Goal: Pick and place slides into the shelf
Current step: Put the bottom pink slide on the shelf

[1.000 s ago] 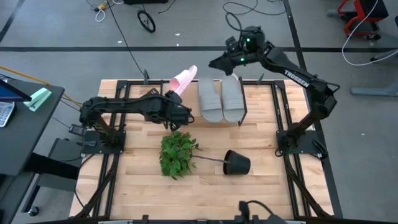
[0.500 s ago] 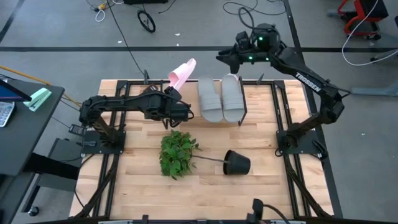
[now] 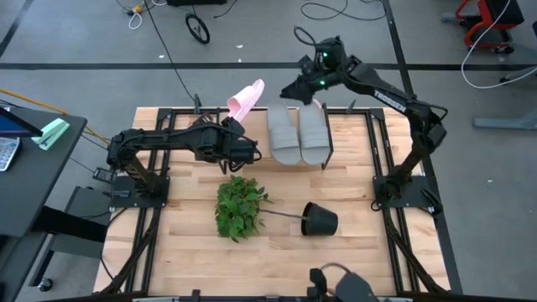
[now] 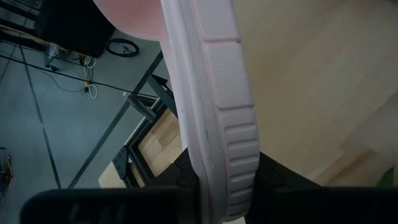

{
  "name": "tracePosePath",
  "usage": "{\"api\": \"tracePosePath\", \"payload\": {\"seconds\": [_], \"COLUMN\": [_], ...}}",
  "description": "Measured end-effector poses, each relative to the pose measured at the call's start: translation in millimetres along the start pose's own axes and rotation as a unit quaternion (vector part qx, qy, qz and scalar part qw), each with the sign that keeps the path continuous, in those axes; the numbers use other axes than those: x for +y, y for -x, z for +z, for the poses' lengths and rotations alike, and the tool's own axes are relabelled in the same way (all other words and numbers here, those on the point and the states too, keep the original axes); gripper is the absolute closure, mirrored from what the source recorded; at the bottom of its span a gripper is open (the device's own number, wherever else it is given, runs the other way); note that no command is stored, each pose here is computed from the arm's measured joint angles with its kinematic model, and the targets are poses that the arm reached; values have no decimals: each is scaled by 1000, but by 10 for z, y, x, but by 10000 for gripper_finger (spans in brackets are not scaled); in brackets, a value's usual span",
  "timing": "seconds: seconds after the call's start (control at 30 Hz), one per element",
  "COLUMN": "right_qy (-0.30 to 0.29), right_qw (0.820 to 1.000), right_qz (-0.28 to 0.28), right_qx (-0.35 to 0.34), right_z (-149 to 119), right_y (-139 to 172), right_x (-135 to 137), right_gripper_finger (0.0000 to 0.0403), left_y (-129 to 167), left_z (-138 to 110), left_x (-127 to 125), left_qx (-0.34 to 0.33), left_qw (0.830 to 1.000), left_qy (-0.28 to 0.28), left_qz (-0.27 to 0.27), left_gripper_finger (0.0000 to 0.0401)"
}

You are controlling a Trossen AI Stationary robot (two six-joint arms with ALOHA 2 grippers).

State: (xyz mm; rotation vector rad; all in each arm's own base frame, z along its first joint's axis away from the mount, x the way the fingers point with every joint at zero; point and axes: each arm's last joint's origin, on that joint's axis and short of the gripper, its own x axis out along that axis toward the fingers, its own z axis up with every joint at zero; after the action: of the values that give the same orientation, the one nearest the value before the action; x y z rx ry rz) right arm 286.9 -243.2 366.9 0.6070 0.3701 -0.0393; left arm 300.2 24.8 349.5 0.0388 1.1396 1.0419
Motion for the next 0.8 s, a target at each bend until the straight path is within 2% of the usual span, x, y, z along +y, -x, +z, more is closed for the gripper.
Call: {"api": "tracePosePath", "payload": {"seconds": [0.1,0.17,0.23,0.4,0.5,0.6,0.73,0.8], "right_qy": [153,244,304,372,420,483,578,591], "right_qw": [988,969,950,919,897,864,803,793], "right_qz": [0,-39,-73,-130,-138,-142,-147,-150], "right_qx": [15,15,18,14,19,16,1,-9], "right_z": [-42,-52,-63,-54,-50,-23,37,59], "right_y": [66,61,26,-46,-62,-63,-60,-58], "right_x": [201,332,411,492,490,494,519,529], "right_gripper_finger": [190,183,179,173,175,180,183,182], "left_y": [0,-1,0,-1,-1,-1,0,-1], "left_z": [-1,-3,-4,-4,-4,-5,-8,-8], "left_x": [-2,-5,-6,-7,-7,-8,-11,-12], "left_qx": [2,5,7,8,8,9,13,14], "left_qw": [1000,1000,1000,1000,1000,1000,999,999], "left_qy": [0,-2,-4,-13,-17,-21,-28,-36], "left_qz": [-3,-6,-9,-10,-10,-12,-17,-18], "left_gripper_finger": [331,329,330,332,329,328,332,332]}}
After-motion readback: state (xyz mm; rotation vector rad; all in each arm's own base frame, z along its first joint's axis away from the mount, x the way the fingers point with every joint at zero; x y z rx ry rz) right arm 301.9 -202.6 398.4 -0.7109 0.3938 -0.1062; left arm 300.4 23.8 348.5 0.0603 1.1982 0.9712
